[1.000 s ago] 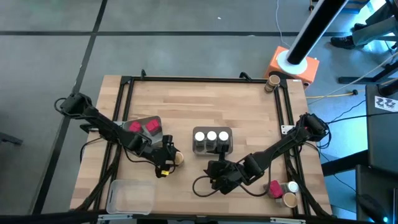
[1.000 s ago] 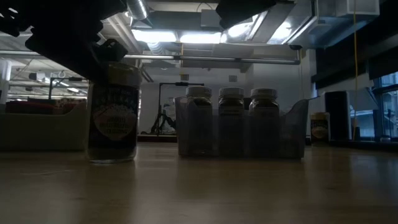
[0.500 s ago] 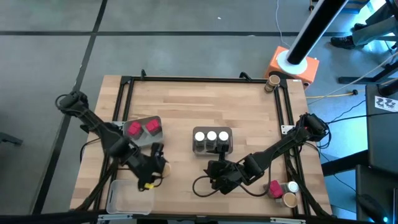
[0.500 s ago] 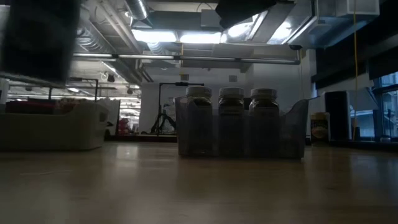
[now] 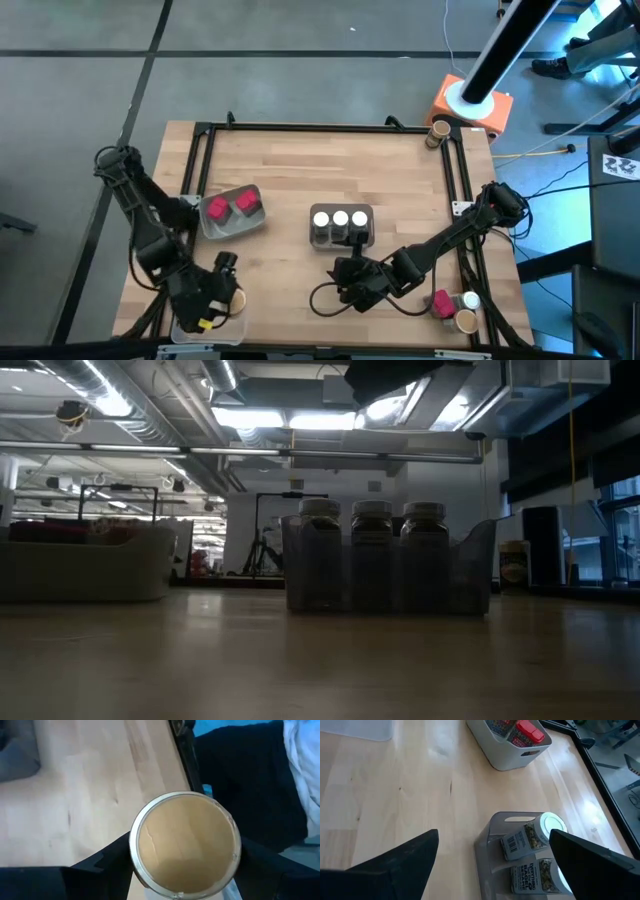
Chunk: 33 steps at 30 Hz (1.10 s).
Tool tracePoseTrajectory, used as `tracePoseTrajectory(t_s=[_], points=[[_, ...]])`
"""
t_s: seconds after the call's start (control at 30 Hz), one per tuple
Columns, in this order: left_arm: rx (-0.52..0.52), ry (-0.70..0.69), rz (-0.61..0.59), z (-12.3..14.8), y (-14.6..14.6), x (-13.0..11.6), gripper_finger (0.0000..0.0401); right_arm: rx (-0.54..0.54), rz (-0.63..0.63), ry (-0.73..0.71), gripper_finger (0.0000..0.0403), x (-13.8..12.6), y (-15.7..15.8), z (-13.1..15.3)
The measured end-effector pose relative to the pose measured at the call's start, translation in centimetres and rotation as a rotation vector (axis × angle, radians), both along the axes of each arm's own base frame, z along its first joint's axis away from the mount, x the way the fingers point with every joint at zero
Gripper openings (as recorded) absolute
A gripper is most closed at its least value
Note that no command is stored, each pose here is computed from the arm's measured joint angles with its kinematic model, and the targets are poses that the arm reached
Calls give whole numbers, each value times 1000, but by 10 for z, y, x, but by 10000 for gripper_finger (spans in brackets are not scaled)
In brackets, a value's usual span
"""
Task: Sort spices by type
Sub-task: Put the left gold seasoning bottle into the transparent bin
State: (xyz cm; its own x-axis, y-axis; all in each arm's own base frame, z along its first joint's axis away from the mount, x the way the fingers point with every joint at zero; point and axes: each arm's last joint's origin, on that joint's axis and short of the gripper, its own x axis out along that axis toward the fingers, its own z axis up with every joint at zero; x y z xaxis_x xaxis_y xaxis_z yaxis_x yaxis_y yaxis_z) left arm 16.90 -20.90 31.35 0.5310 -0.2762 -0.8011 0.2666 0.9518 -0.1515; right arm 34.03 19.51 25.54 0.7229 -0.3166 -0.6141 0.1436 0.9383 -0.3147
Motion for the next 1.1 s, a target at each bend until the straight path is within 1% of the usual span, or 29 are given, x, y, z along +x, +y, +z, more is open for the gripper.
tracePoseTrajectory(t_s=[0.1,0.33,0.77,0.9,1.1], points=[[-9,-3,7,-3,-7,-8,255,-19,-15,-11,379,0,-1,0],[21,45,50,-31,-9,-20,255,-31,-18,-14,379,0,-2,1],[3,31,43,-79,-9,-23,255,-26,-21,-28,379,1,-1,1],[-10,15,43,-87,-9,-23,255,-26,-21,-28,379,1,-1,1],[15,23,39,-96,-6,-26,255,-25,-21,-29,379,1,-1,2]])
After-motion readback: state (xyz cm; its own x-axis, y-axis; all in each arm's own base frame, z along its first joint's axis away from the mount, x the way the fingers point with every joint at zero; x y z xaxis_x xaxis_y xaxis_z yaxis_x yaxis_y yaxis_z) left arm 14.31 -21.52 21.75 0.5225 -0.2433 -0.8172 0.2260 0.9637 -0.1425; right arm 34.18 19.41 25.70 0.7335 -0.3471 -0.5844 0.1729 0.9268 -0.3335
